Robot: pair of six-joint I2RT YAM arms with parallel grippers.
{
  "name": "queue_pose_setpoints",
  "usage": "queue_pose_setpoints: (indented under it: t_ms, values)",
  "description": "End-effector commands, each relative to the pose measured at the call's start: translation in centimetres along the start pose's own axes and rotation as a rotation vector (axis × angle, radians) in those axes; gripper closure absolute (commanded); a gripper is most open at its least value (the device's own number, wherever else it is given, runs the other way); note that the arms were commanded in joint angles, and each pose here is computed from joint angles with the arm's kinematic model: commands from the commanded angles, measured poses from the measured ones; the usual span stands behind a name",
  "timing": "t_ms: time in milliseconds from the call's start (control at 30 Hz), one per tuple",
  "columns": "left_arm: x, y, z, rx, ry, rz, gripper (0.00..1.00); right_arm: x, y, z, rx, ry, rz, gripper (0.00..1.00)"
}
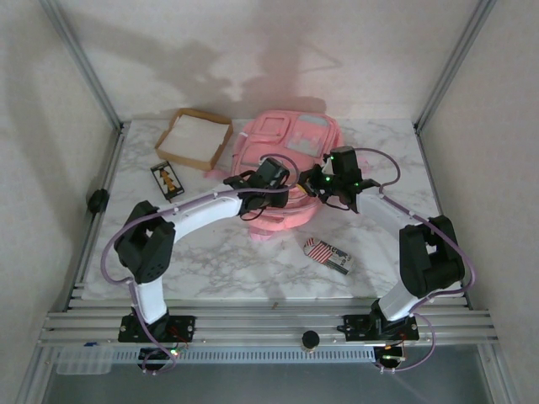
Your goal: Pack the student bag
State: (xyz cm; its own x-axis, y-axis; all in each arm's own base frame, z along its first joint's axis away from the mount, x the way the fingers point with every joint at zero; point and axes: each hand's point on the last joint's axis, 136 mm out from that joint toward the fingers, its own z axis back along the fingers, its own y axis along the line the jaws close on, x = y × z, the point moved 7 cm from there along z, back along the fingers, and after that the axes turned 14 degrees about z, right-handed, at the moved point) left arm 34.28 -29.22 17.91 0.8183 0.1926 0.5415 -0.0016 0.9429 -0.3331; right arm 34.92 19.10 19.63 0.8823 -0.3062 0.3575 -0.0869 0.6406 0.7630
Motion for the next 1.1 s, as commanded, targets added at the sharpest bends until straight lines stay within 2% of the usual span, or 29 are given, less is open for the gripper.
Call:
queue_pose_setpoints:
  t_ms: [0, 100, 233, 300, 400, 633, 767, 1000, 1067]
  values:
    - [0.2, -0.2, -0.4, 0.039, -0.002, -0.042, 0.60, 1.6, 1.3, 0.0, 0.048, -0.094, 0.054, 1.00]
    - [0.4, -0.7, -0.7, 0.002, -0.011, -0.041, 0.67, 1.5, 1.1, 0.1, 0.038, -0.097, 0.054, 1.00]
    - [0.3, -0.8, -1.3, 0.024, 0.003, -0.052, 0.79, 1.6, 1.1, 0.1, 0.029, -0.107, 0.057, 1.00]
    - [0.4, -0.2, -1.3, 0.050, -0.010, -0.050, 0.90, 1.8, 1.0, 0.1, 0.022, -0.111, 0.061, 1.00]
    - [1.0, 0.5, -0.7, 0.062, -0.021, -0.029, 1.00, 1.8, 0.4, 0.2, -0.006, -0.117, 0.054, 1.00]
    - [2.4, 4.6, 1.5, 0.134, -0.079, 0.063, 1.00, 2.7, -1.6, 1.2, -0.070, -0.160, 0.039, 1.00]
    - [3.2, 7.8, 1.3, 0.186, -0.089, 0.098, 1.00, 4.1, -2.7, 2.5, -0.088, -0.196, 0.039, 1.00]
    - [5.7, 8.8, 1.1, 0.201, -0.162, 0.002, 1.00, 6.8, -4.8, 5.2, -0.149, -0.268, 0.043, 1.00]
    - [6.2, 8.8, 0.6, 0.176, -0.135, -0.005, 1.00, 8.1, -5.7, 6.0, -0.174, -0.295, 0.041, 1.00]
